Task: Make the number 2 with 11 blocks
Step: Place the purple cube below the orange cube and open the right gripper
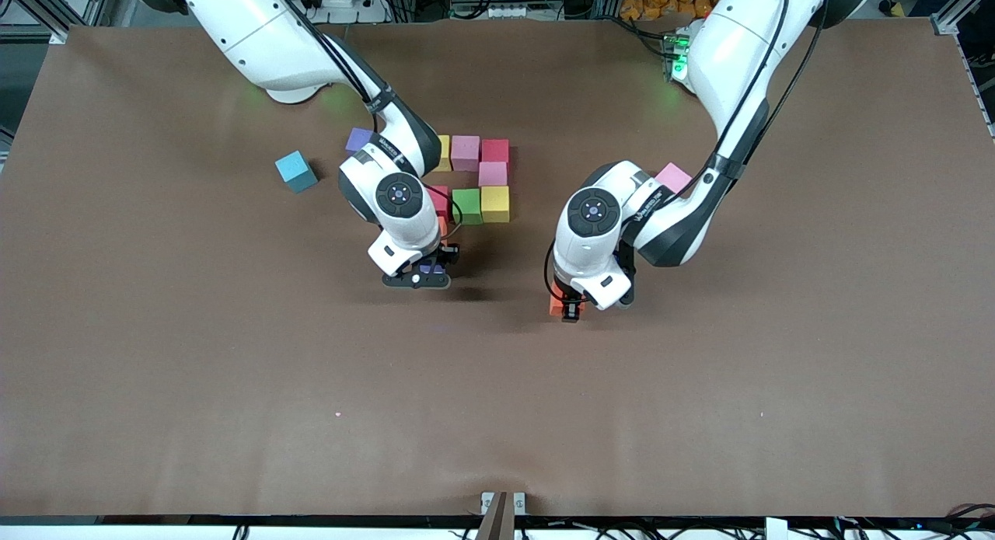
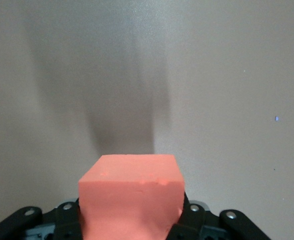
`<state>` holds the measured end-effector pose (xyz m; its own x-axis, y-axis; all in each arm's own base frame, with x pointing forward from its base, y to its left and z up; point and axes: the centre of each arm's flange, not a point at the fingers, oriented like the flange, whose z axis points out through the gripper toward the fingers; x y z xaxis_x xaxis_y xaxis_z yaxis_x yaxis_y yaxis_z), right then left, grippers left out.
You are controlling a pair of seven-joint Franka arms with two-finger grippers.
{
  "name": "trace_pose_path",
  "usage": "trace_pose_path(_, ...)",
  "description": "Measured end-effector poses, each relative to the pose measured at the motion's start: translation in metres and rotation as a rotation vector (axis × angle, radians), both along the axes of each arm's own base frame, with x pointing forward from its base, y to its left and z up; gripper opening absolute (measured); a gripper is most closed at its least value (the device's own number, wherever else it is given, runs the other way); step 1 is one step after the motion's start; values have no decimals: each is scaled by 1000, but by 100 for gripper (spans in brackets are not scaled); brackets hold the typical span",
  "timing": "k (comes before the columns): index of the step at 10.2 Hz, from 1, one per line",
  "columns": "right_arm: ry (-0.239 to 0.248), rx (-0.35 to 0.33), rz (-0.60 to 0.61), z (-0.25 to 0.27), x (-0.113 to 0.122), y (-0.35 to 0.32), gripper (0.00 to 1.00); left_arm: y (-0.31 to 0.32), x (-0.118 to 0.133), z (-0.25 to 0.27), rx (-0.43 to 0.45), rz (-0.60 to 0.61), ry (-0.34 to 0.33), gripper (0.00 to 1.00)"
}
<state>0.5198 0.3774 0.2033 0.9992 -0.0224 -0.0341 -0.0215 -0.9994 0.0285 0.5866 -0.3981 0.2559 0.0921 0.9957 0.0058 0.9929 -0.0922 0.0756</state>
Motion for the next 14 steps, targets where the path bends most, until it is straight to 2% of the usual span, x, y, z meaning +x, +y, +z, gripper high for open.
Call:
trace_pose_path(2,1,0,-1,0,0,0,92,0,0,0,0,0,0,62)
trace_pose_path(3,1,0,-1,0,0,0,100,0,0,0,0,0,-1,62)
trace_pose_path(7,-5,7,8,11,-1,6,100,-2,2,2,-5,0,-5,62)
trace_pose_path(10,-5,34,-14,76,-3,12,100,-13,-2,1,-9,-14,-7,62)
trace_pose_path(14,-105,85,-109,186,22,-37,100,-52,-23,0,-25,-25,-8,62)
